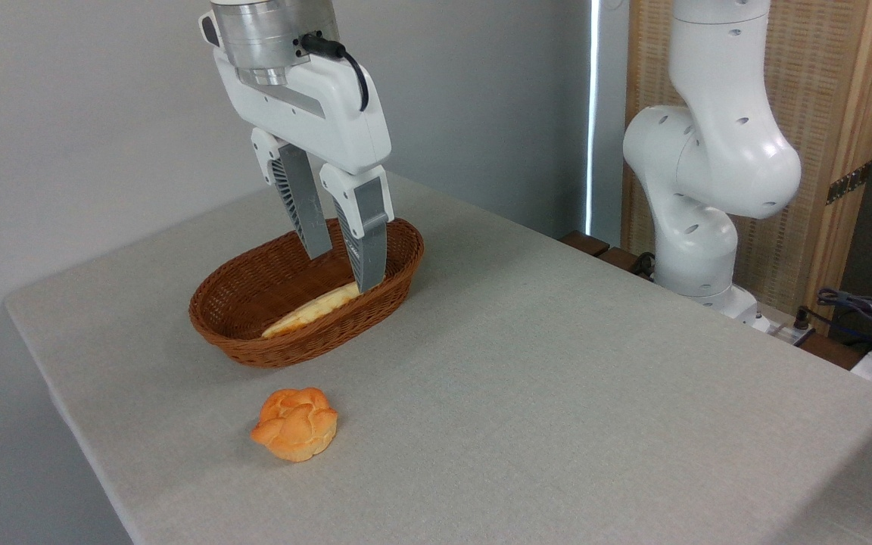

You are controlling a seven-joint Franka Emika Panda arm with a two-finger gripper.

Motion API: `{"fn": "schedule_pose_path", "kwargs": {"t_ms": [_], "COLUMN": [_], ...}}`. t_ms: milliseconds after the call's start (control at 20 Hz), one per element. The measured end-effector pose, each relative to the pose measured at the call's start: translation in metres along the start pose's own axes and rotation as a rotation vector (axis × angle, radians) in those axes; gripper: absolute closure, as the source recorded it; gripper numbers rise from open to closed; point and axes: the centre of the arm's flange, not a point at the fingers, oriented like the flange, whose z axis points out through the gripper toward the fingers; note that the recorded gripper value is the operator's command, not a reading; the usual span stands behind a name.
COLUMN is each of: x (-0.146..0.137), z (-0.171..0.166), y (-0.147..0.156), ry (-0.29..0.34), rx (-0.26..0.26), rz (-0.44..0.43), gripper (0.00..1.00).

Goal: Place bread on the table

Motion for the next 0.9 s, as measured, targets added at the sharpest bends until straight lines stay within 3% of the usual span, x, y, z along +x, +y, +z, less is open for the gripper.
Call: {"fn": "schedule_pose_path", "kwargs": {"t_ms": [900], "x": [-0.0005], "z": [0.0057], "y": [-0.0006], "ry": [-0.009], "rx": [-0.008], "rz": [-0.002], "gripper": [0.00]}}
